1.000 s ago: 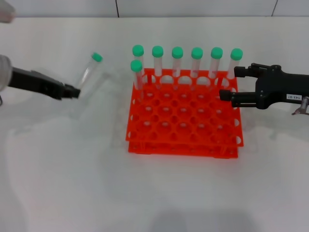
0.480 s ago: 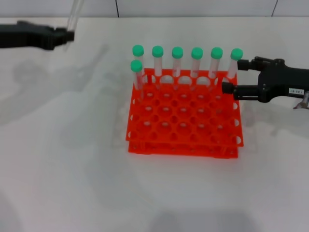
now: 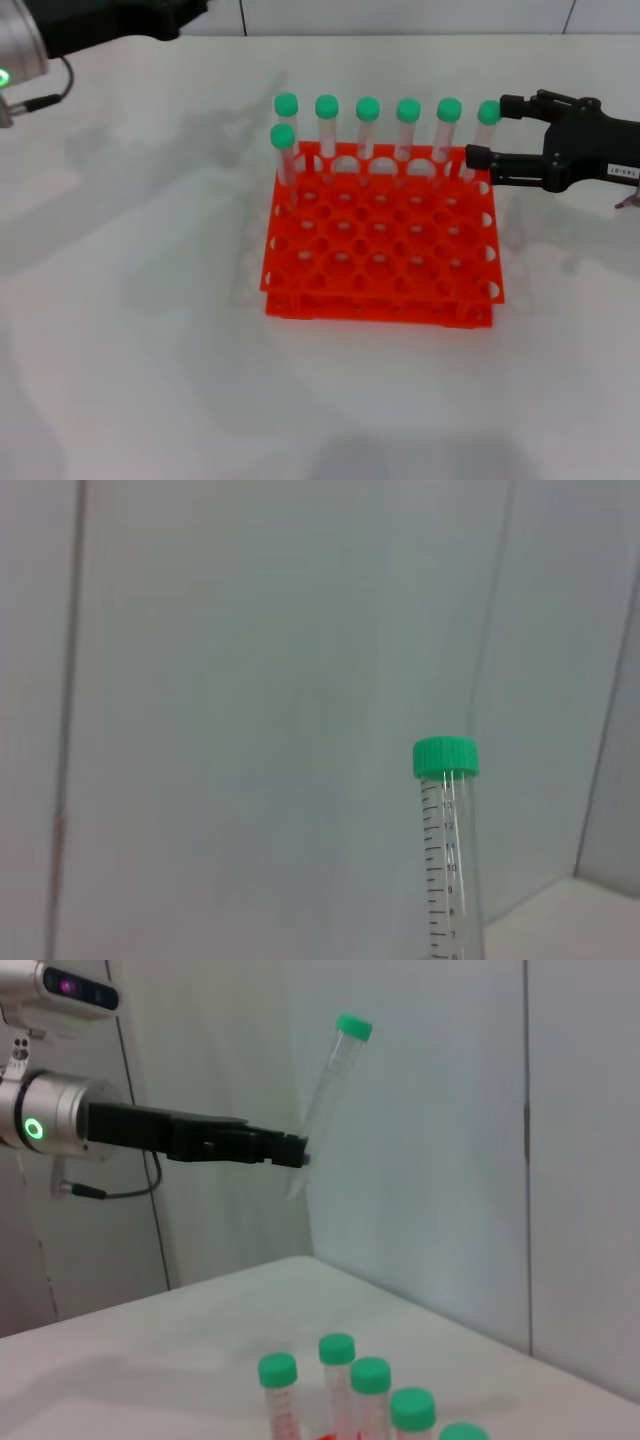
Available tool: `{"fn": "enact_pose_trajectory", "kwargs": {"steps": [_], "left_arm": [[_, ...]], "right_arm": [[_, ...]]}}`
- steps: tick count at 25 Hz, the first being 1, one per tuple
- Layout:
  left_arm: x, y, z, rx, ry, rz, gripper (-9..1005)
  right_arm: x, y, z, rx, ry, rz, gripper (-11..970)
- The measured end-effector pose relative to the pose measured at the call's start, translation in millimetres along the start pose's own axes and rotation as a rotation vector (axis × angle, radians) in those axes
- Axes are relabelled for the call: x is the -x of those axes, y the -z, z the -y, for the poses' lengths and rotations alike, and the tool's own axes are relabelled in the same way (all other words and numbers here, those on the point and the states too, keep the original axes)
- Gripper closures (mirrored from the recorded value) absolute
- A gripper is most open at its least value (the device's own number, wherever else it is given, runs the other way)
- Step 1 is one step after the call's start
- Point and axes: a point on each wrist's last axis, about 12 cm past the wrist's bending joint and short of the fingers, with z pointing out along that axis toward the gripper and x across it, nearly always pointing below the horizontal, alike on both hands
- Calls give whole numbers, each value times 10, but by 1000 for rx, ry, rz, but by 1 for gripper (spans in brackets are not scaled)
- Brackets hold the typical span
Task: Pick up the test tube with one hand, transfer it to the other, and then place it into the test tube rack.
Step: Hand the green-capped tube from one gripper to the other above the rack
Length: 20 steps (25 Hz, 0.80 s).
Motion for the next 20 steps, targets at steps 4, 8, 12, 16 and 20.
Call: {"fn": "enact_pose_trajectory", "kwargs": {"steps": [4,8,12,16,20], "left_arm": [[-64,-130,94,-36,-46,10,807],[-191,-257,202,-87,-98,-12,807],[-243,-352,287,-127,-116,-25,807],[-280,-410,369,-161,-124,-33,807],[-313,-424,437,-204,-137,-45,807]], "right_arm": [[5,34,-6,-5,18,26,117],[1,90,-1,-11,31,39,118],[6,156,29,-27,32,53,118],[6,256,31,-33,48,78,119],[40,312,37,-33,56,99,119]]}}
